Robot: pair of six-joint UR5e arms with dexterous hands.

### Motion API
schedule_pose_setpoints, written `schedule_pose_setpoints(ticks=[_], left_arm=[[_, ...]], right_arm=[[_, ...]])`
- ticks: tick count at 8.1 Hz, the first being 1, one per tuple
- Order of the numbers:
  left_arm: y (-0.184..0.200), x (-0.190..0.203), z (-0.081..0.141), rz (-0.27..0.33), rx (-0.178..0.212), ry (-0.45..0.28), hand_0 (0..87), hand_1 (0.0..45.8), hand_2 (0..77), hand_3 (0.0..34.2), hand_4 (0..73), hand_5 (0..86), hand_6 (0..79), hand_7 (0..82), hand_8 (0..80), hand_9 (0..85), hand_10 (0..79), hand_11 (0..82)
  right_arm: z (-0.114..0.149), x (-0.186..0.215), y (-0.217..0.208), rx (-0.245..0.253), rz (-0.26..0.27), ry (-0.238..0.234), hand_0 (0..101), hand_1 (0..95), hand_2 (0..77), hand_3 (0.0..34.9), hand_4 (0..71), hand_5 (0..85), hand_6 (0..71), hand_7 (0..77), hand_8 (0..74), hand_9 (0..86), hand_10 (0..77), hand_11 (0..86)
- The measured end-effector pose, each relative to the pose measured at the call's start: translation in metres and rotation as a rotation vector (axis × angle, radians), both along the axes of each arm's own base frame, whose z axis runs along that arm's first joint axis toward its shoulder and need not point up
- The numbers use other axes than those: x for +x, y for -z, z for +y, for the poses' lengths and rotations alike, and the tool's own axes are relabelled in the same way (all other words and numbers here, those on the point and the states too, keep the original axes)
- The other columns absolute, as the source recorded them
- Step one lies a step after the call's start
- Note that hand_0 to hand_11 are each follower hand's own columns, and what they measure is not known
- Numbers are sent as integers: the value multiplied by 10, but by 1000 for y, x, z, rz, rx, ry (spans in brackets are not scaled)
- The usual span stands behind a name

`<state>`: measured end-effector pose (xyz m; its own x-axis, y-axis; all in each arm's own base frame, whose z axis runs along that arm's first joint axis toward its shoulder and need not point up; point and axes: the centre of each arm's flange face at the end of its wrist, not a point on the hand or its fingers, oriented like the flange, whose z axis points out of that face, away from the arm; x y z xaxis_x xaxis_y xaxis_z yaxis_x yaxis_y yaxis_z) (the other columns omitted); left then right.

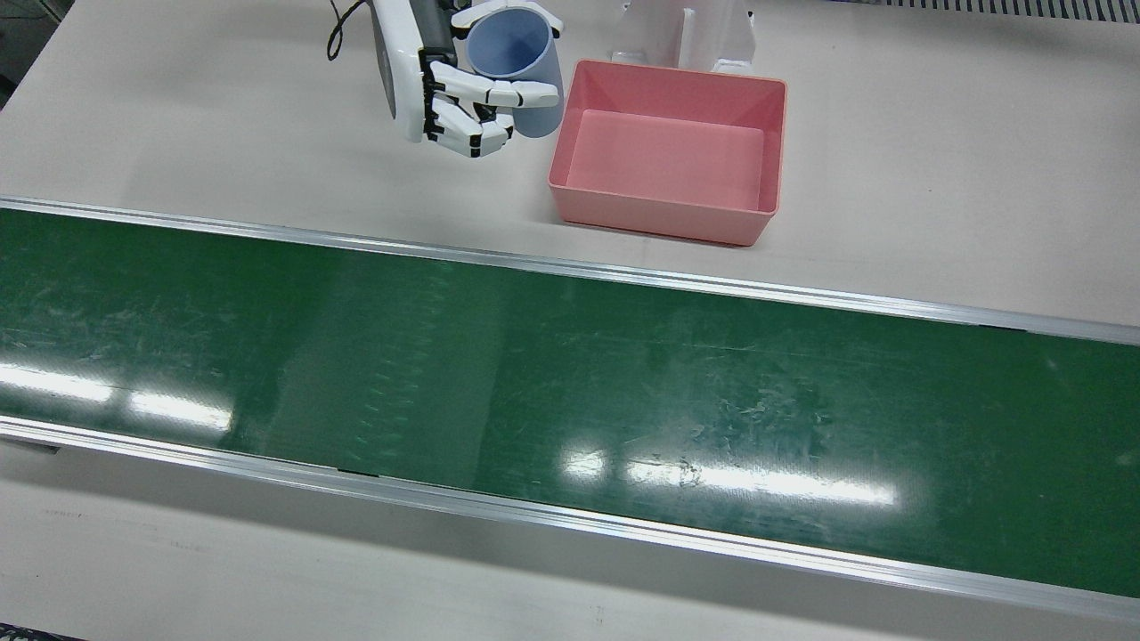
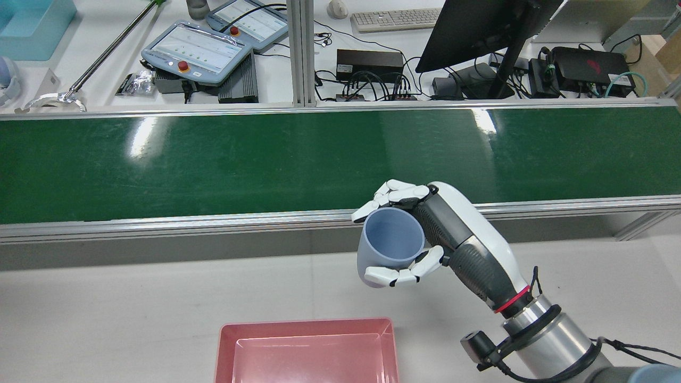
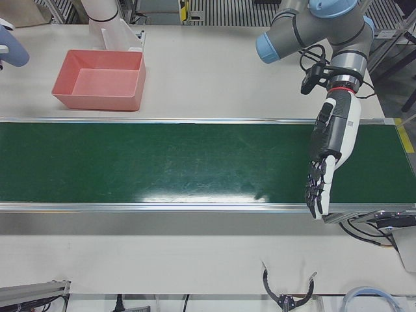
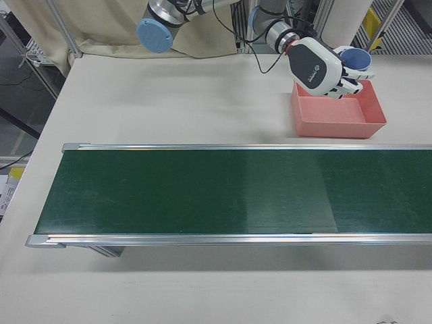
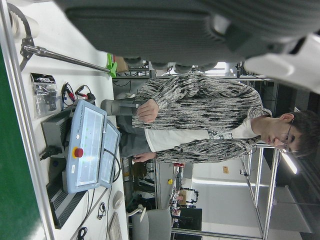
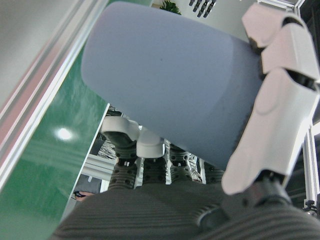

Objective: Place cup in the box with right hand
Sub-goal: 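Lift the cup off the belt and carry it toward the pink tray, then lower the cup into the pink tray and open the right hand, then withdraw the open right hand upward away from the cup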

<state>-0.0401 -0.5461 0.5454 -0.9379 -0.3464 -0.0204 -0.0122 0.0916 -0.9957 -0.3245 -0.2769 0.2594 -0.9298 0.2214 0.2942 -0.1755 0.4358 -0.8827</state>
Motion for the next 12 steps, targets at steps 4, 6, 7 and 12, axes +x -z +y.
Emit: schedule_pose_setpoints(ticks=[4, 6, 7, 12], left_arm=[[0, 0, 0, 0, -1, 0, 0, 5, 11, 0, 11, 5, 0, 5, 0, 0, 0, 0], [-1, 0, 0, 0, -1, 0, 0, 5, 11, 0, 11, 5, 0, 5, 0, 0, 0, 0], [-1, 0, 0, 0, 0, 0, 0, 5, 11, 0, 11, 5, 5, 5, 0, 0, 0, 0], [0, 0, 0, 0, 0, 0, 0, 5, 11, 0, 11, 5, 0, 5, 0, 0, 0, 0]], right_arm=[[68, -54, -8, -21, 49, 130, 606, 54, 344, 0, 349, 164, 229, 704, 404, 774, 289, 415], [83, -82, -19, -24, 50, 162, 607, 65, 333, 0, 349, 158, 109, 611, 245, 16, 164, 311], [87, -90, -23, -25, 49, 172, 606, 153, 218, 0, 305, 104, 33, 464, 82, 5, 11, 169], [77, -66, -14, -39, -32, 165, 487, 16, 16, 0, 153, 44, 33, 87, 76, 125, 5, 11]])
